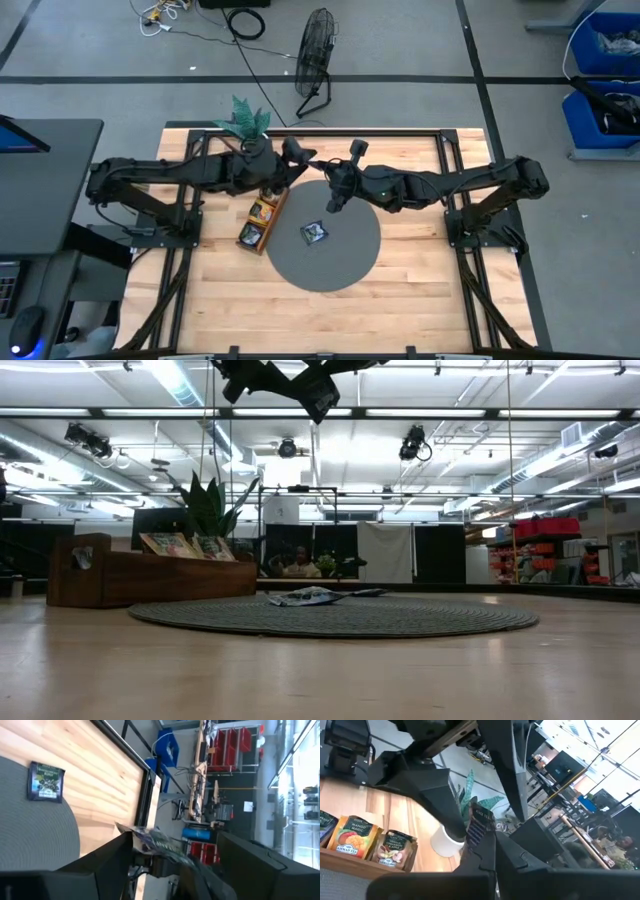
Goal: Pick & Place Tea
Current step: Put the purple tea bag into the bottom section of the wooden organizer
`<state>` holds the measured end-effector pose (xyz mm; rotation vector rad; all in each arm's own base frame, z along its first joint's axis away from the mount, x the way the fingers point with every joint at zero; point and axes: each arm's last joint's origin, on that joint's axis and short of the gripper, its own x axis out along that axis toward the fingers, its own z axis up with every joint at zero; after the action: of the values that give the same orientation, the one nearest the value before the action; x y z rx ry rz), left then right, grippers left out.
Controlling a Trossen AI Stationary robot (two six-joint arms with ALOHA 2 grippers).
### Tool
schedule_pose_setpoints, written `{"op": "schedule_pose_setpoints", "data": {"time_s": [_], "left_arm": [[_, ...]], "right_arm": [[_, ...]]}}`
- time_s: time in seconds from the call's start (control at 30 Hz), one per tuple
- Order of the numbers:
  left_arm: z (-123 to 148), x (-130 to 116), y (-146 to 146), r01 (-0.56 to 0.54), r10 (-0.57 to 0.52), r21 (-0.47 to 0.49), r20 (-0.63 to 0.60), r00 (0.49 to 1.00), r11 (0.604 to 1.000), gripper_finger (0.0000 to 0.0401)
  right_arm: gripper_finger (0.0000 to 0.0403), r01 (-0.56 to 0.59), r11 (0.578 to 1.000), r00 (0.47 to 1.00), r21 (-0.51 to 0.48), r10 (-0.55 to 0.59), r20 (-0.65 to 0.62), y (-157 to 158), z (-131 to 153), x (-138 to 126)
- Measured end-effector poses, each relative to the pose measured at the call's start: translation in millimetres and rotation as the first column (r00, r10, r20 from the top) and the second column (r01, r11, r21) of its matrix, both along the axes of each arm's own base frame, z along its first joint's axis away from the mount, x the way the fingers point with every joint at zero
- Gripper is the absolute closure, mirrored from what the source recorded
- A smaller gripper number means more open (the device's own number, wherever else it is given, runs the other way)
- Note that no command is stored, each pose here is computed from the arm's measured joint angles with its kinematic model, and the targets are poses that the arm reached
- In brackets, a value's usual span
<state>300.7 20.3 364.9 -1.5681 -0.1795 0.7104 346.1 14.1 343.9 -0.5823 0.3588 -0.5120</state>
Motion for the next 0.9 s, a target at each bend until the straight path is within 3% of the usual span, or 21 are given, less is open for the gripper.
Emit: {"op": "schedule_pose_setpoints", "data": {"time_s": [0.37,0.9], "left_arm": [[1.7,-1.8,0.4,-0.004,0.004,-0.004,0.007,1.0,1.0,0.015],[1.7,-1.6,0.1,0.012,-0.012,-0.001,0.003,1.0,1.0,0.0314]], "right_arm": [[0.0403,-0.003,1.0,1.0,-0.001,0.003,-0.002,1.1,-0.1,-0.1],[0.0403,-0.01,1.0,1.0,0.01,0.01,0.002,1.3,-0.3,0.0]]}}
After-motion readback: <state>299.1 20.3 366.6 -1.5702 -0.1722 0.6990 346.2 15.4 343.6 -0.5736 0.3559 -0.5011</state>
